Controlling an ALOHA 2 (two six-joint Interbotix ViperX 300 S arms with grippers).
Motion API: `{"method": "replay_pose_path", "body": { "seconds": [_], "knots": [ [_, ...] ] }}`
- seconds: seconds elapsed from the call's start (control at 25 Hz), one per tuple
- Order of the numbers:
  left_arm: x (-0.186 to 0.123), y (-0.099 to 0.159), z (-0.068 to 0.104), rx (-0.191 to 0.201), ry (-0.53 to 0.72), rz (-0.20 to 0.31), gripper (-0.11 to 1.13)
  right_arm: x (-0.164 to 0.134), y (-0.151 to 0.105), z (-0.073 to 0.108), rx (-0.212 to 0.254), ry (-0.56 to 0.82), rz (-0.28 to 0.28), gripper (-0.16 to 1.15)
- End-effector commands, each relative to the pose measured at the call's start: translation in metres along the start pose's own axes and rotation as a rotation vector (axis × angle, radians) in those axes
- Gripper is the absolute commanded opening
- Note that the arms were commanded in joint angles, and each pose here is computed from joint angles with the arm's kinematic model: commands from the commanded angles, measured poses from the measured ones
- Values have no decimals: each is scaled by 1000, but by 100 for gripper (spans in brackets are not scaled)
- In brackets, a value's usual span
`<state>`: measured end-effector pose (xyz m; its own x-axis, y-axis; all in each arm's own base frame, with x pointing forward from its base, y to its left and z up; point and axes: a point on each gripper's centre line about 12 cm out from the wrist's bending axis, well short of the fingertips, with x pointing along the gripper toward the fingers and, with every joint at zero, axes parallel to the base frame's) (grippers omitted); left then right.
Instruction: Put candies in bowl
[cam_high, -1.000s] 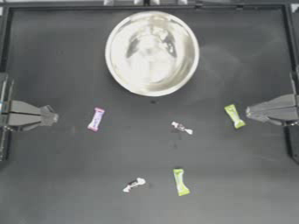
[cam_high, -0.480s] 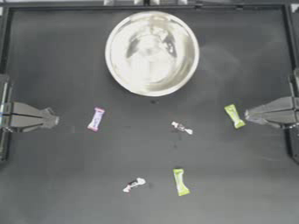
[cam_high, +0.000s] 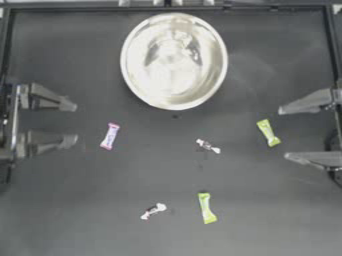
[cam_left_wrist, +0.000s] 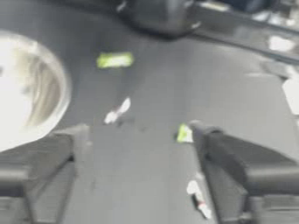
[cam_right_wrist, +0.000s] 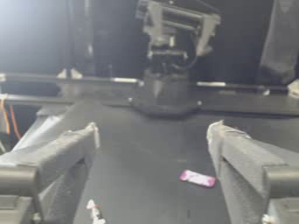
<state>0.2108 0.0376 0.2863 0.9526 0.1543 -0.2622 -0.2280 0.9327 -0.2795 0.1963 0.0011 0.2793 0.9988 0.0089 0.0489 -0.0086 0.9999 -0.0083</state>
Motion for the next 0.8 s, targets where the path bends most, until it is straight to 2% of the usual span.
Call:
{"method": "replay_pose_path", "body": {
  "seconds": [0.04, 0.24, 0.44, 0.64, 0.8],
  "knots": [
    [8, 8, 11, -85, 51, 47, 98, 2, 0, 11, 19, -29, -4, 100],
    [23, 29, 3, -202, 230, 151, 98, 2, -2, 7, 34, 4, -14, 100],
    [49, 41, -5, -207, 407, 237, 98, 2, -6, 2, 53, 41, -35, 100],
    [58, 53, -11, -224, 555, 380, 98, 1, -6, -1, 59, 61, -36, 100],
    [62, 45, -15, -229, 577, 414, 98, 1, -8, -4, 62, 76, -51, 100]
  ]
}}
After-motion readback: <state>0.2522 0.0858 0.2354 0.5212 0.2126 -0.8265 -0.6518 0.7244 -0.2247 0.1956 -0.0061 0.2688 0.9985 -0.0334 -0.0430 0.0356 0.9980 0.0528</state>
